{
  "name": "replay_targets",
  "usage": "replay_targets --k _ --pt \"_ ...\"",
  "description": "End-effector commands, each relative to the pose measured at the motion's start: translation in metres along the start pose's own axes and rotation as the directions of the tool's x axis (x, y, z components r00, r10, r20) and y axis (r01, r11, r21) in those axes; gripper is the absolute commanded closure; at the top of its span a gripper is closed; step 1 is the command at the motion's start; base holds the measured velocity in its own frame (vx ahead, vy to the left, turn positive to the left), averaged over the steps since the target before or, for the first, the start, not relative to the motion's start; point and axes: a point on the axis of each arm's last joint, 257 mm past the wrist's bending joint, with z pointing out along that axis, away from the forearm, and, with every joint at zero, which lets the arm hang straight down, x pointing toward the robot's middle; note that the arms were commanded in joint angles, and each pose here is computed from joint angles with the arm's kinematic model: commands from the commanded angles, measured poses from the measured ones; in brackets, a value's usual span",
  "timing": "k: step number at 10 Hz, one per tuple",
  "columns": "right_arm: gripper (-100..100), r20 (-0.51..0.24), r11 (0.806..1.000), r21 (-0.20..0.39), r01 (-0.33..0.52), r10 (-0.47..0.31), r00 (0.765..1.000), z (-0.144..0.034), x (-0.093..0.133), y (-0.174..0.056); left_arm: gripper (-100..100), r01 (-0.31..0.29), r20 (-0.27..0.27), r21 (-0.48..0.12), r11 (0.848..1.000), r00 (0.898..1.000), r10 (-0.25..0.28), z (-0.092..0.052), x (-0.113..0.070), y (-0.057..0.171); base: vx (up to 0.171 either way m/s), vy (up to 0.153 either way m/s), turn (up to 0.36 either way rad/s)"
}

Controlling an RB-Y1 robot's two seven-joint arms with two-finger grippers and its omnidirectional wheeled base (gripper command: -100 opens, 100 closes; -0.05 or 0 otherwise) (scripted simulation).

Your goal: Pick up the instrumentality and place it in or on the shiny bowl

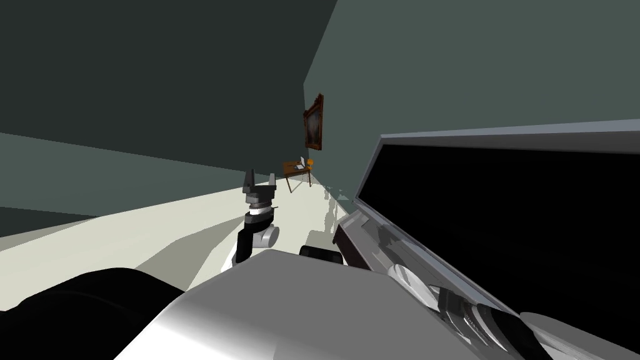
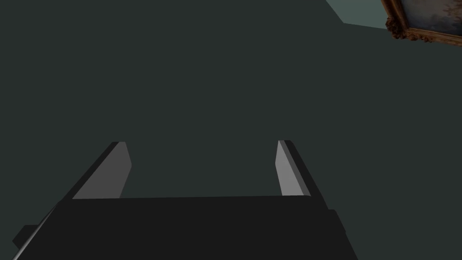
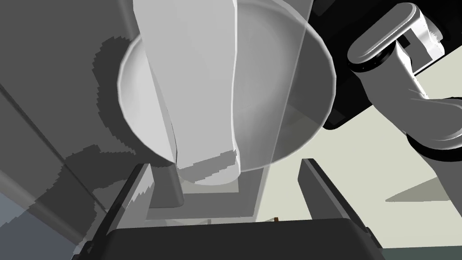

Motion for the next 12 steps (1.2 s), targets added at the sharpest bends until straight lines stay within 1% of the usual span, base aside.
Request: replay_targets --k 1,4,5,6,7,12 --pt "-100 0.001 1.000 -0.006 0.010 -0.010 1.000 -0.012 -0.008 -0.006 0 0.000 0.000 0.000 1.000 1.000 0.000 0.000 0.000 0.000 0.001 0.010 -0.075" --pt "-100 0.001 1.000 -0.012 0.022 -0.022 1.000 -0.025 -0.017 -0.012 0 0.000 0.000 0.000 1.000 1.000 0.000 0.000 0.000 0.000 0.002 0.009 -0.052" --pt "-100 0.000 0.999 -0.016 0.030 -0.030 1.000 -0.034 -0.023 -0.014 0 0.000 0.000 0.000 1.000 1.000 0.000 0.000 0.000 0.000 0.001 0.011 -0.069" --pt "-100 0.000 1.000 -0.012 0.025 -0.025 1.000 -0.029 -0.019 -0.014 0 0.000 0.000 0.000 1.000 1.000 0.000 0.000 0.000 0.000 0.001 0.006 -0.013" --pt "0 0.000 1.000 -0.014 0.026 -0.026 1.000 -0.030 -0.020 -0.014 0 0.000 0.000 0.000 1.000 1.000 0.000 0.000 0.000 0.000 0.000 0.000 0.000" --pt "0 0.000 1.000 -0.013 0.026 -0.026 1.000 -0.030 -0.020 -0.014 0 0.000 0.000 0.000 1.000 1.000 0.000 0.000 0.000 0.000 0.000 0.000 0.000"
